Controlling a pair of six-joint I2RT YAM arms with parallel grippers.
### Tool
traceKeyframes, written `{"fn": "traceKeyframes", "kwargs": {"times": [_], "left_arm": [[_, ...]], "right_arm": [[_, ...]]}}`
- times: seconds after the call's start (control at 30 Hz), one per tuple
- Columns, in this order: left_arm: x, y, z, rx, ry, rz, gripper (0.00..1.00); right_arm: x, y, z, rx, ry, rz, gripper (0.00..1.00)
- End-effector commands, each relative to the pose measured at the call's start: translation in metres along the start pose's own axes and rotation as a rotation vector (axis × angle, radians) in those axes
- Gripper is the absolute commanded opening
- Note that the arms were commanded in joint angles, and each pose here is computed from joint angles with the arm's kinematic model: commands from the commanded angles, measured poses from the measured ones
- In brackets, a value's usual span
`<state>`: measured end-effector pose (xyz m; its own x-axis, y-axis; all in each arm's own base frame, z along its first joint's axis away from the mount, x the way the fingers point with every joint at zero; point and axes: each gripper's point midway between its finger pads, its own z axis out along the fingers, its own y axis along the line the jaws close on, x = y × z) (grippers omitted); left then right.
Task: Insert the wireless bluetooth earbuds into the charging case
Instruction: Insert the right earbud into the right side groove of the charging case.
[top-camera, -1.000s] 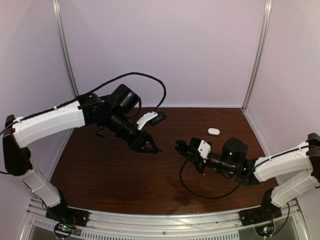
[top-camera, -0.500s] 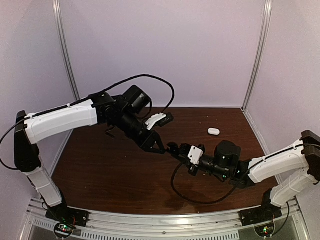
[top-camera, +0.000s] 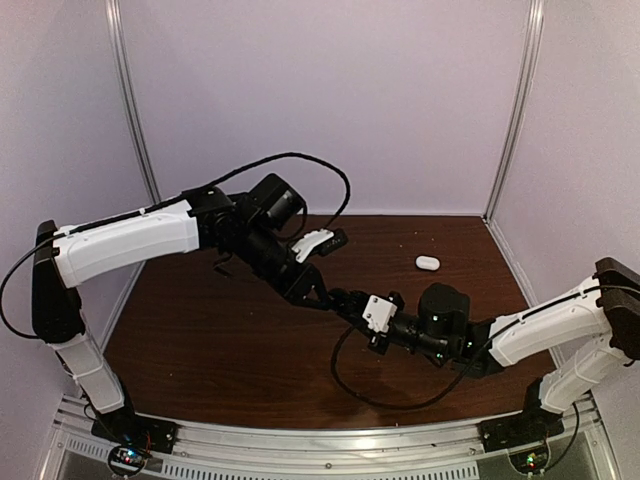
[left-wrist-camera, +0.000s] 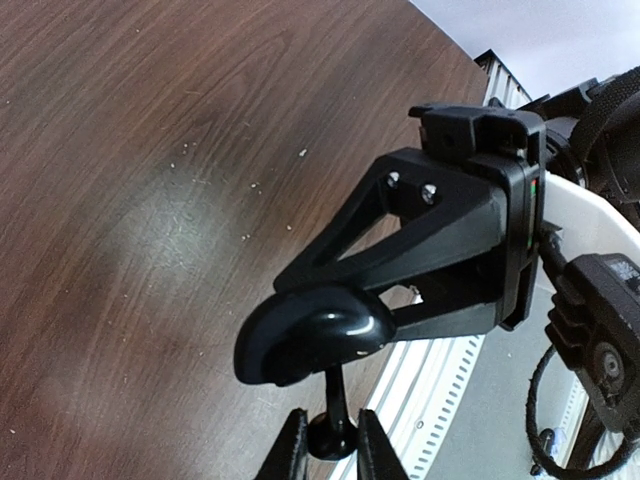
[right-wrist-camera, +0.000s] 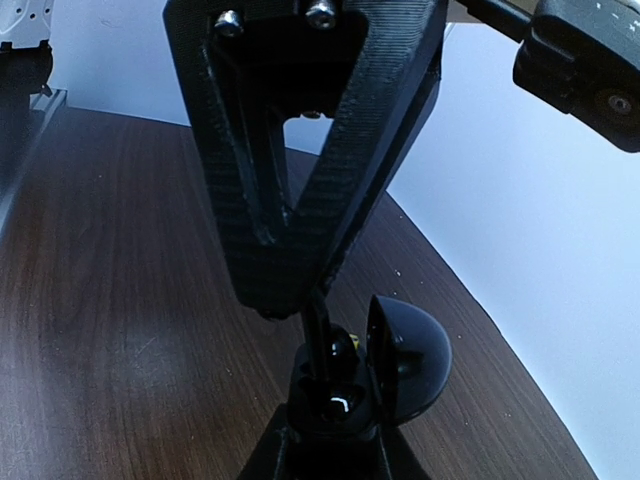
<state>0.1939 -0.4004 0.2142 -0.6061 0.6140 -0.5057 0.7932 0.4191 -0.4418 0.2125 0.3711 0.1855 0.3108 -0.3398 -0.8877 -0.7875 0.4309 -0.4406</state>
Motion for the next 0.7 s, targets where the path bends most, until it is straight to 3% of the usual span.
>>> {"fn": "traceKeyframes", "kwargs": {"times": [0.0, 0.67], "left_arm": [[-0.01, -0.004, -0.001, 0.004, -0.029, 0.007, 0.09], [-0.006, 0.009, 0.007, -0.048, 0.012, -0.027, 0.09]], "right_arm": [[-0.01, -0.008, 0.002, 0.038, -0.013, -0.01, 0.0], [-0.013, -0.011, 0.006, 0.056, 0.005, -0.031, 0.0]]}}
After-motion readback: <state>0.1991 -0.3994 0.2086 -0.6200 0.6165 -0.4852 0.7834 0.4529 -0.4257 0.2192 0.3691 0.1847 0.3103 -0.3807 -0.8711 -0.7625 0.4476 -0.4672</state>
